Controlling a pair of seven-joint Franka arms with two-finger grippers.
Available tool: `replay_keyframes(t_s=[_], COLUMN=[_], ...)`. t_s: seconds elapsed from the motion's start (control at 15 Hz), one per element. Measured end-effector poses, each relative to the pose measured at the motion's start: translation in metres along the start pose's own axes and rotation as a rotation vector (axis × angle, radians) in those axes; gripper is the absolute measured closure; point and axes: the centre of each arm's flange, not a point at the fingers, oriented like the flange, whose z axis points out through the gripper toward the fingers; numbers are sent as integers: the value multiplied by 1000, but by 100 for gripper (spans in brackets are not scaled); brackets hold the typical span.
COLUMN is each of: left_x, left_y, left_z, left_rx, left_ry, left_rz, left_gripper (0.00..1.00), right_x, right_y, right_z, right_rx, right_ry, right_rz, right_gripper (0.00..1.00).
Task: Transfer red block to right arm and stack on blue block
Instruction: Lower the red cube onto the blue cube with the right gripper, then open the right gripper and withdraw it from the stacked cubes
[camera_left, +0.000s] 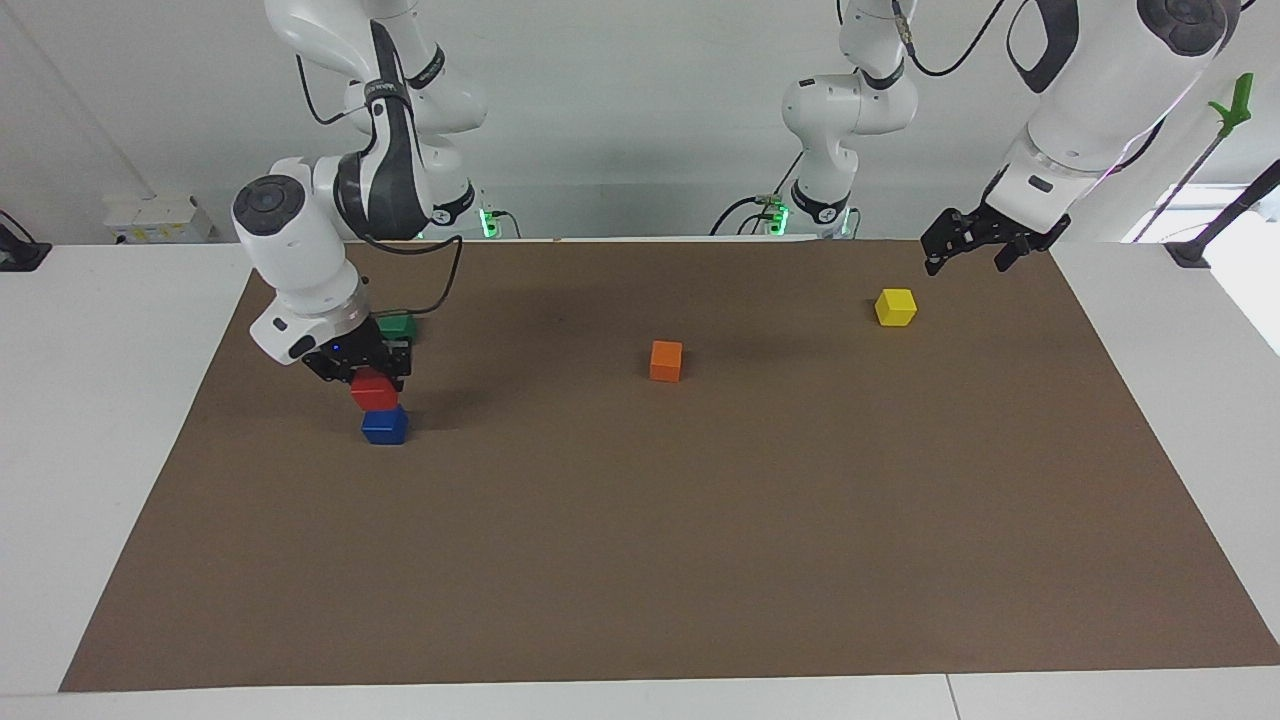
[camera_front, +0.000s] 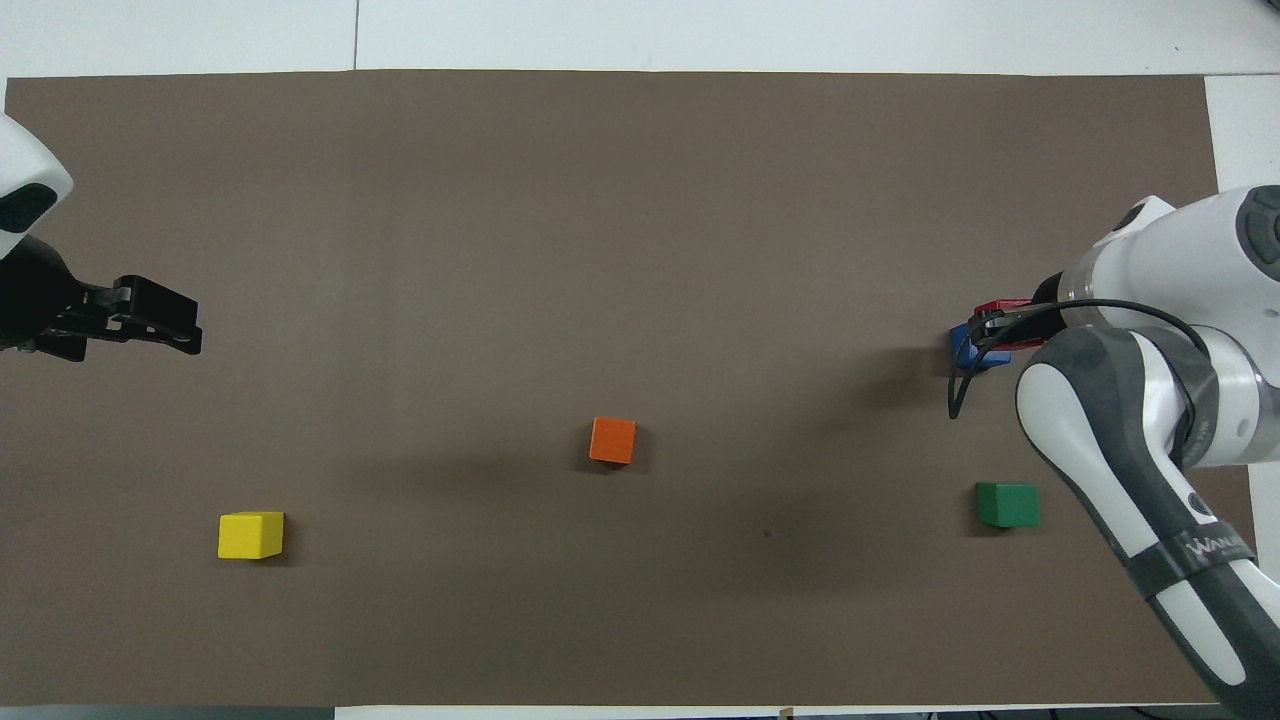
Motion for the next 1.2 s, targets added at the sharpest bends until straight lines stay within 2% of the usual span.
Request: replay_keyframes(t_s=[0.4,1.07,1.2], left_x=[-13,-9,-9], left_y=[-1,-1,-3], left_z=[-3,-12,-12], left_rx=[2,-2,-3], left_ry=[6,75,75], left_rz=[-1,-2,-6], left_gripper=[0,0,0], right_x=[2,1,-1], right_y=[3,10,13], right_z=[46,49,52], right_rx=[-31,-30,-30], right_ry=[34,38,31], right_rz=[42,61,67], right_gripper=[44,44,40])
